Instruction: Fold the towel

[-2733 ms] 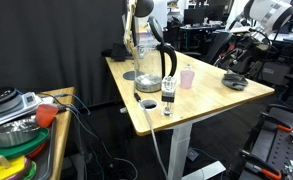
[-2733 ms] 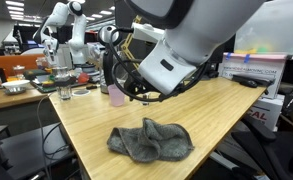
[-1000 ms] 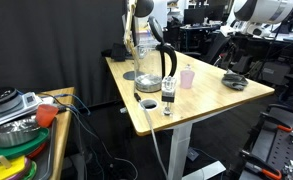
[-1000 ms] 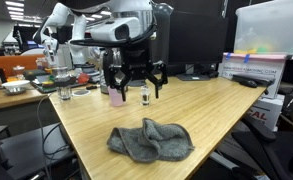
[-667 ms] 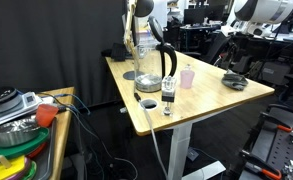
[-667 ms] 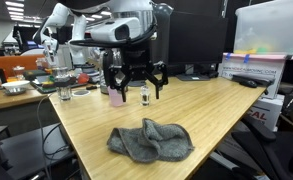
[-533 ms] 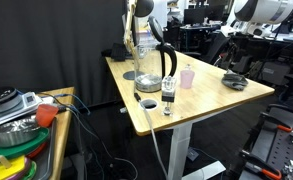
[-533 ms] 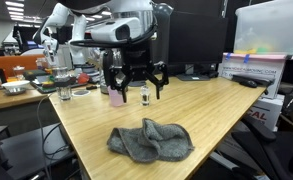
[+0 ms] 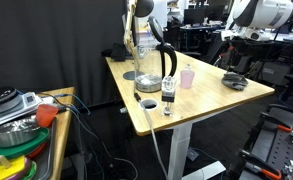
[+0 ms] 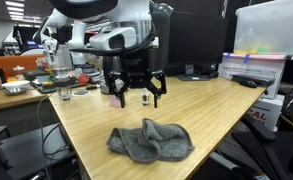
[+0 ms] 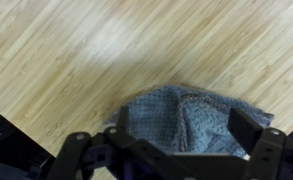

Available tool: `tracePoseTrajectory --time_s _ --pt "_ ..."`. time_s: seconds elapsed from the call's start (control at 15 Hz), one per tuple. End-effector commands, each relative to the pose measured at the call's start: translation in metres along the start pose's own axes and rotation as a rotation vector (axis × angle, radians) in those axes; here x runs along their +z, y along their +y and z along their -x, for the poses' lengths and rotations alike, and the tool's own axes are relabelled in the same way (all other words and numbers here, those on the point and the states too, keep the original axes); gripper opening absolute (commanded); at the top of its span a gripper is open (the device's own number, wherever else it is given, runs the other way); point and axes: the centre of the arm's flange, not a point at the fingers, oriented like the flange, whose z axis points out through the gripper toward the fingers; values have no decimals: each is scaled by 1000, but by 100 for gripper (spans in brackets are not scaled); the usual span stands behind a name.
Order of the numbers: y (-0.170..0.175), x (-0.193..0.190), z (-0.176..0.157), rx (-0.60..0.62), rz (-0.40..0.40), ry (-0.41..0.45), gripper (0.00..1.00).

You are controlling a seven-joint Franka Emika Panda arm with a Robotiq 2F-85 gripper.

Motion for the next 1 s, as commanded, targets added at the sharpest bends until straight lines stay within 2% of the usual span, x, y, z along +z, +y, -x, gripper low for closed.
tracePoseTrajectory --time_s 0.0,0.4,0.93 --pt "2 1 1 18 3 -7 100" --pt "2 -2 3 38 4 -23 100" --pt "-6 18 13 227 36 25 100"
